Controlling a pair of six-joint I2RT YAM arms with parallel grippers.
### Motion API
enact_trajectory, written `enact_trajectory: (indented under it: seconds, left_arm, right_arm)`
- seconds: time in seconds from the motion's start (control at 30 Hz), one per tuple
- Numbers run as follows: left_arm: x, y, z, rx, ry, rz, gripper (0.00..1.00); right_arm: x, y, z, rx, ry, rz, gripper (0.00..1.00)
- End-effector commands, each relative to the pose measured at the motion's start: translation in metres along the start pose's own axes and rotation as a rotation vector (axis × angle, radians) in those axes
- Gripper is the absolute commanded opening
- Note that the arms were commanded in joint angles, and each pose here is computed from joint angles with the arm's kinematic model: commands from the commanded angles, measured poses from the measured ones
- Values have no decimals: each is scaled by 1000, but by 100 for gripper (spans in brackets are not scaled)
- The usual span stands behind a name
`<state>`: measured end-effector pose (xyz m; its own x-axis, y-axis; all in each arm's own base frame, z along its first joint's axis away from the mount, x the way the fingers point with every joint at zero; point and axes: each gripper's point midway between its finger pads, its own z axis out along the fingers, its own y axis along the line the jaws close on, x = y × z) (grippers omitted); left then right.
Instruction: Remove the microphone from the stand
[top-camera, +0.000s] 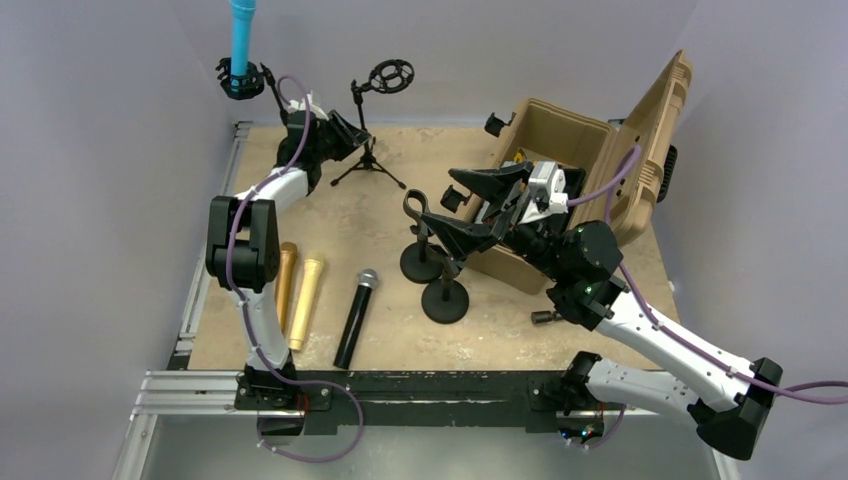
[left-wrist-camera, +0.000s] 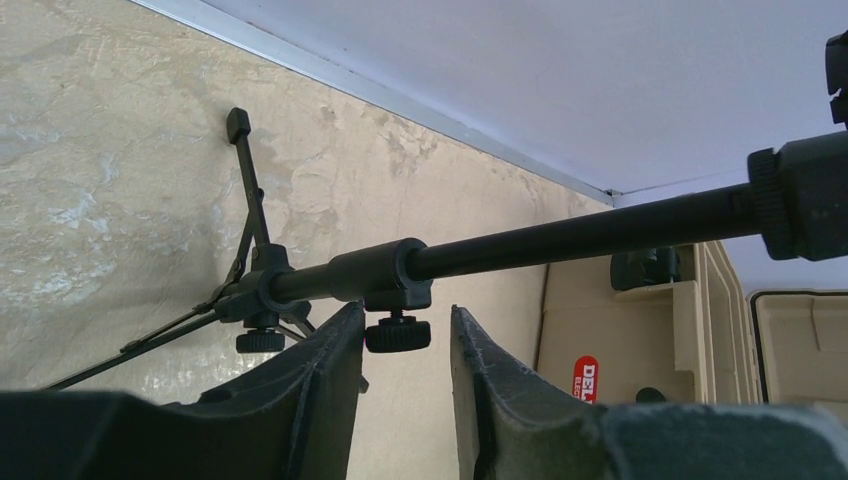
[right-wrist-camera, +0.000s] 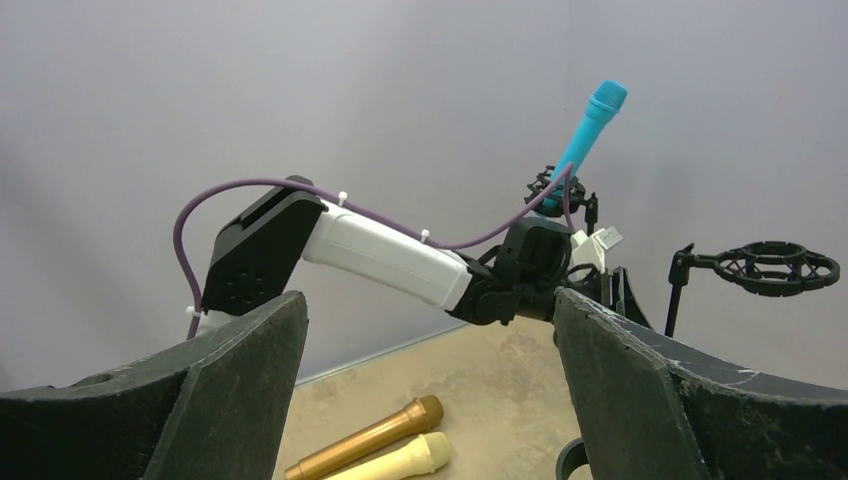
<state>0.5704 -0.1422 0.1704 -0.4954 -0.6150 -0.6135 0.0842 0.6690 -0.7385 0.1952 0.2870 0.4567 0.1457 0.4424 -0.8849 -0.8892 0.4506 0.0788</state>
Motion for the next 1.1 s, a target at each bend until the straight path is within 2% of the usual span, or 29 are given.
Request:
enact_trajectory:
  seconds: [0.0,0.23,0.3,0.37,0.4,0.53,0.67,0.77,0.93,1.07]
  left_arm:
    - [-12,-13,1,48,-21,6,32]
    - [-7,-13,3,41,10,-24,23]
    - [-5,-13,4,47,26,-45,18]
    - [-1,-11,4,59,54,-100,4]
    - [1,-11,3,73,66,-130,0]
    - [-2,-10,2,175,75,-294,0]
    - [-13,-7,-6,318,-4,-512,0]
    - [-19,-2,-9,378,-55,-616,0]
    - [-23,1,-15,409,-110,-653,0]
    - [-21,0,-16,399,-102,-634,0]
  right_arm:
    - [-25,3,4,-5,-61,6,91]
    - [-30,4,0,-1,-70,10,90]
    - [-30,4,0,0,-71,9,90]
    - [-30,4,0,-1,-70,12,90]
    - [-30,4,0,-1,-69,11,91]
    - [-28,4,0,1,-66,13,90]
    - [-26,4,1,-4,-65,17,90]
    - [-23,4,3,-11,-62,20,90]
    - [-19,6,7,-20,-51,27,90]
    - [-21,6,6,-20,-55,31,90]
